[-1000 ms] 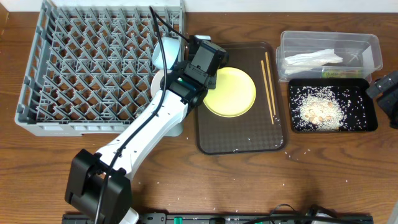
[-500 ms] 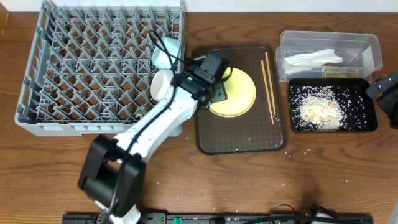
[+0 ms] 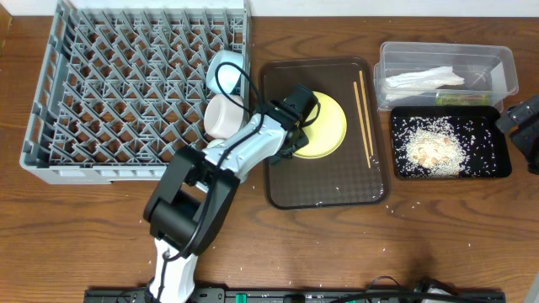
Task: Sort waste into correct bins and load items into the dishwasher
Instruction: 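Tilt the yellow plate up off the tray with the left gripper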
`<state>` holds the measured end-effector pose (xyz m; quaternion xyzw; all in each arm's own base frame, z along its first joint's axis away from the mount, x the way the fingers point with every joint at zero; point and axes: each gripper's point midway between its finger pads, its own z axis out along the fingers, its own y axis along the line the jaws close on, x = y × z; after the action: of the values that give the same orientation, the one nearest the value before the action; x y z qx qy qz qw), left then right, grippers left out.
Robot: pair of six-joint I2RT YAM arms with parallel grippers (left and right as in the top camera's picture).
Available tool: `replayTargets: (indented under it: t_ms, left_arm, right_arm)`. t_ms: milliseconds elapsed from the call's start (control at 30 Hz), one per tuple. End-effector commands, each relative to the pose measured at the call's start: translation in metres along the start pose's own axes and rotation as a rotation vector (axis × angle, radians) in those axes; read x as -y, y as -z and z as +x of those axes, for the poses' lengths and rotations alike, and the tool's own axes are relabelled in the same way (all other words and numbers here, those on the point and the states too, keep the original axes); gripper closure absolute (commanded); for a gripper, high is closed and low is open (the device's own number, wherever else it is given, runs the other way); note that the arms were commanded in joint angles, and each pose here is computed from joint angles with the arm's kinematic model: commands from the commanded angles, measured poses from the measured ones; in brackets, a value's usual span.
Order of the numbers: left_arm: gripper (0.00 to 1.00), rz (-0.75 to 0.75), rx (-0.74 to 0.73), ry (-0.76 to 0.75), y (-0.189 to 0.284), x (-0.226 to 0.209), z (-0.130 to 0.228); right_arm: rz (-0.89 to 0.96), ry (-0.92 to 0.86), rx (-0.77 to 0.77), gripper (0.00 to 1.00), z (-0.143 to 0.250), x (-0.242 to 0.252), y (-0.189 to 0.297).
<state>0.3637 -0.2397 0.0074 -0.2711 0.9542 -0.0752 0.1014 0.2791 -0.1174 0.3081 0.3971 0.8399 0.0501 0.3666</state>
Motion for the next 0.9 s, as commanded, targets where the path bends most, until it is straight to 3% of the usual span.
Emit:
replayTargets:
  t_ms: [0, 533, 667, 800, 867]
  left_arm:
    - [0.42, -0.02, -0.004, 0.033, -0.01, -0.004, 0.002]
    - [0.46, 0.018, 0.014, -0.036, -0.028, -0.005, 0.003]
    - [0.61, 0.016, 0.012, -0.036, -0.028, -0.005, 0.003]
    - [0.9, 0.006, 0.008, -0.037, -0.028, -0.008, 0.004]
    - [0.92, 0.006, 0.008, -0.037, -0.028, -0.008, 0.004]
  right_arm:
    - [0.004, -0.018, 0.005, 0.01, -0.002, 0.002, 0.001]
    - [0.003, -0.018, 0.005, 0.01, -0.002, 0.002, 0.001]
    - [0.003, -0.018, 0.005, 0.01, -0.002, 0.002, 0.001]
    - [0.004, -0.018, 0.005, 0.01, -0.002, 0.002, 0.001]
    - [0.004, -0.018, 0.005, 0.01, -0.002, 0.002, 0.001]
